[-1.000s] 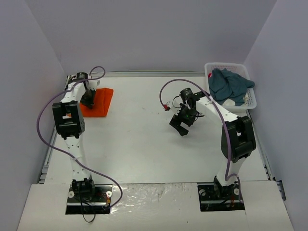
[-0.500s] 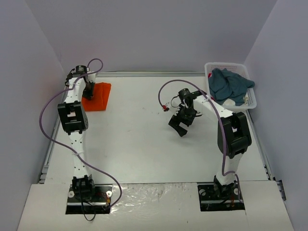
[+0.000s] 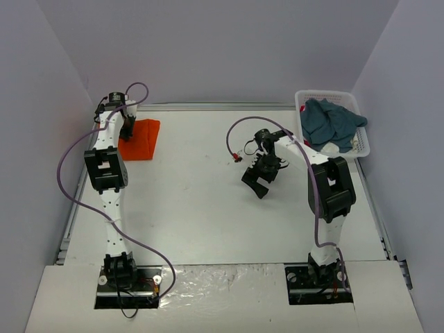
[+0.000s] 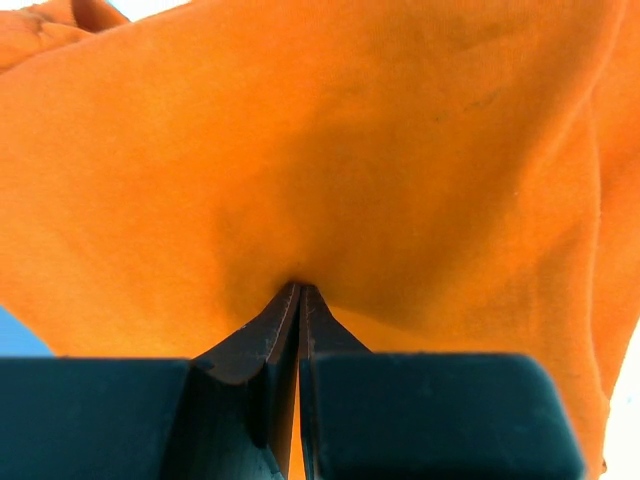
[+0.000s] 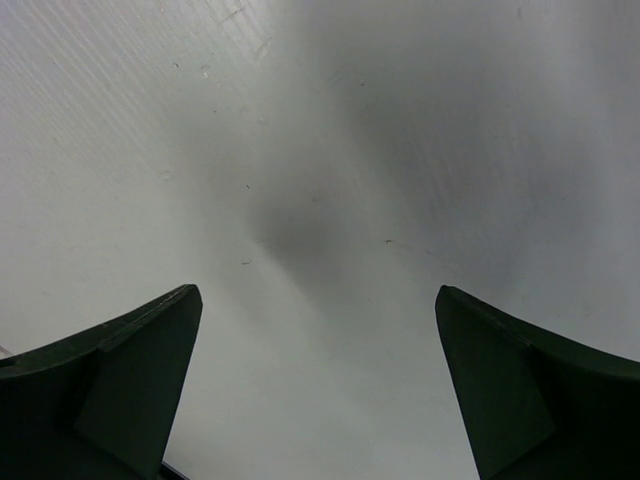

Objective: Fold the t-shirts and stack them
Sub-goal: Put the neatly folded tshirt into the corner of the board with the left arm

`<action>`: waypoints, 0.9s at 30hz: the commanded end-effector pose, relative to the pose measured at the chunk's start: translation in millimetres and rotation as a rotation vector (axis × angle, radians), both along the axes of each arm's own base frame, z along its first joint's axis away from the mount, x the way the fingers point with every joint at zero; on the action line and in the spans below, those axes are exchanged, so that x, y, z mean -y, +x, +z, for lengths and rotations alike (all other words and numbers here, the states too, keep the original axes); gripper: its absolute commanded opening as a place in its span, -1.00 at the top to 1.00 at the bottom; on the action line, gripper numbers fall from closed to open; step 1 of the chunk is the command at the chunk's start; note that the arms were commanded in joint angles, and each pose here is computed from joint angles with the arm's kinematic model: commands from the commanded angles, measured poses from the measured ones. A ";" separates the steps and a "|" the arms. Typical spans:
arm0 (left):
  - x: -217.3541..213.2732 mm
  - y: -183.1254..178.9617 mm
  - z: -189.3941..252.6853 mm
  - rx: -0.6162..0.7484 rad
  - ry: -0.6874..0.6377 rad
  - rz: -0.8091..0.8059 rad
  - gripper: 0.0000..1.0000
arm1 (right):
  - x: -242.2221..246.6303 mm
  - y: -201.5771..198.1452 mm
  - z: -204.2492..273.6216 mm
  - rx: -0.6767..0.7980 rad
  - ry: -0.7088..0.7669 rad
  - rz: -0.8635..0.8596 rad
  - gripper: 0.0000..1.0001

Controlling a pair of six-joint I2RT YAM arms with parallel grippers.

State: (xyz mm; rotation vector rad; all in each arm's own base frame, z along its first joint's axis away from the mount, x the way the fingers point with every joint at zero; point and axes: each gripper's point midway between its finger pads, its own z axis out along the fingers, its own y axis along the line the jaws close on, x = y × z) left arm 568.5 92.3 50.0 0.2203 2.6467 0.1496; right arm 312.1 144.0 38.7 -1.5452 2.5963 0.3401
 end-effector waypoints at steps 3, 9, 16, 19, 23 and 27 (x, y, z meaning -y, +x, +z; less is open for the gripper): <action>-11.0 13.7 18.9 0.060 0.054 -0.001 0.95 | -3.0 -7.0 3.6 -0.055 -0.002 0.005 -1.00; -3.5 19.3 46.2 0.125 0.013 0.005 0.77 | -1.8 -8.3 3.9 -0.063 -0.010 0.001 -1.00; 16.6 -15.2 149.5 0.242 -0.037 -0.024 0.71 | -8.6 -17.0 9.2 -0.073 0.021 0.025 -1.00; 28.0 -51.1 182.5 0.266 -0.056 -0.037 0.61 | -13.5 -20.2 16.9 -0.057 0.049 0.043 -1.00; 44.9 -103.2 218.4 0.338 -0.060 -0.065 0.42 | -25.1 -7.4 39.5 0.043 0.099 0.027 -1.00; 66.1 -158.3 244.8 0.436 -0.049 -0.124 0.00 | -26.3 13.8 66.4 0.171 0.097 -0.056 -1.00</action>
